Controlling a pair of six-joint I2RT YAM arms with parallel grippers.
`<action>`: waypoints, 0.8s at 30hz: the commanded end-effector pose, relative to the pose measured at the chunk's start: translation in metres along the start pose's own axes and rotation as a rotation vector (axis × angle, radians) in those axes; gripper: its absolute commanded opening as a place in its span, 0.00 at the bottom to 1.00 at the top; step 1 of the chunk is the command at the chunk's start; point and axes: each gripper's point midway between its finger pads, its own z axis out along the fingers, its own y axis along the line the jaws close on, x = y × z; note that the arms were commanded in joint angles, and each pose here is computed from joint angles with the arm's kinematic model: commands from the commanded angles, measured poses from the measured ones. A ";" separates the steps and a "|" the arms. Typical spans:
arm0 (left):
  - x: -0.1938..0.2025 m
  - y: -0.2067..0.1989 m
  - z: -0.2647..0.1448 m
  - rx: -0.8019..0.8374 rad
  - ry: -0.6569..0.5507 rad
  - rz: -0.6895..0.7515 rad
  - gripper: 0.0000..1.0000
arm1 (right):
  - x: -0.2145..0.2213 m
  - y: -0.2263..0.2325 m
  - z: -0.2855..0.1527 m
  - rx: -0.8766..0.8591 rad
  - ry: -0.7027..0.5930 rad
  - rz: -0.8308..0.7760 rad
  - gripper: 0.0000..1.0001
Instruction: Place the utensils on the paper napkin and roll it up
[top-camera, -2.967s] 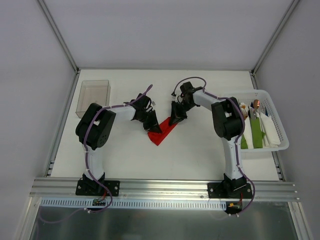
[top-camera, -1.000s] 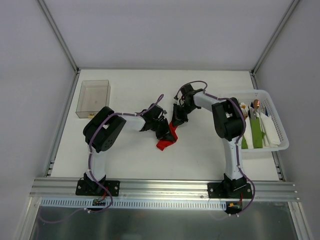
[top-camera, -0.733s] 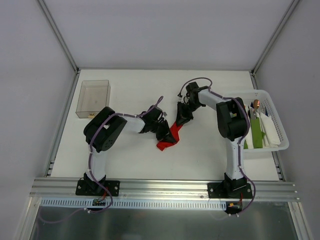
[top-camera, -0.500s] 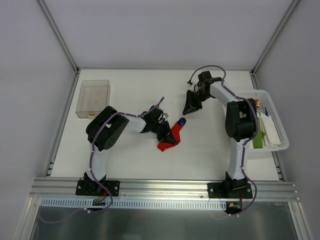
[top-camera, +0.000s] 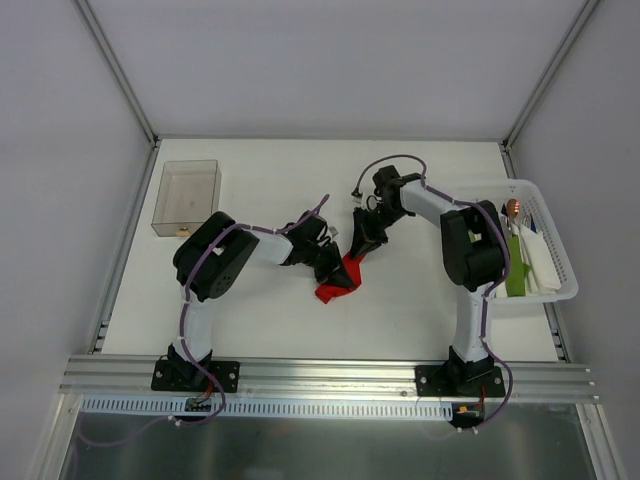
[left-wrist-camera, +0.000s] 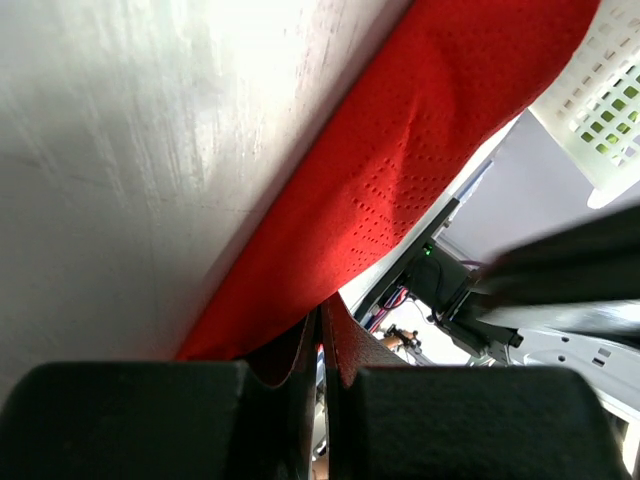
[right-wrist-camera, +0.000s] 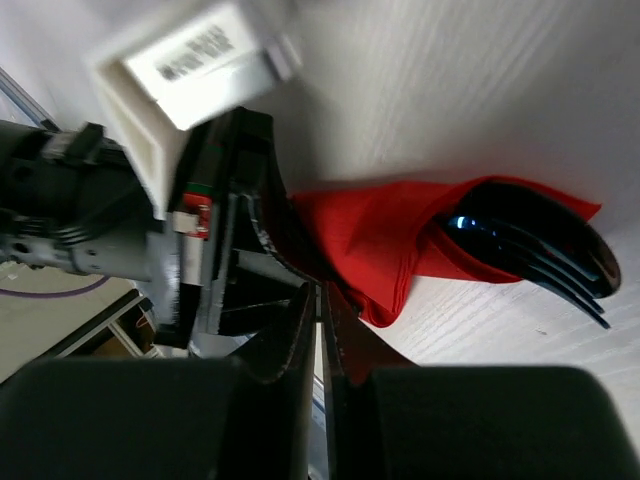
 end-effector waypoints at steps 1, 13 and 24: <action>0.025 0.102 0.015 -0.339 0.020 -0.119 0.00 | 0.006 0.000 0.002 -0.013 0.002 0.015 0.08; 0.018 0.071 0.001 -0.279 -0.024 -0.004 0.21 | 0.022 -0.033 0.047 0.062 0.103 0.082 0.07; 0.013 -0.025 -0.071 -0.094 -0.245 0.279 0.42 | 0.014 -0.036 0.048 0.111 0.098 0.050 0.06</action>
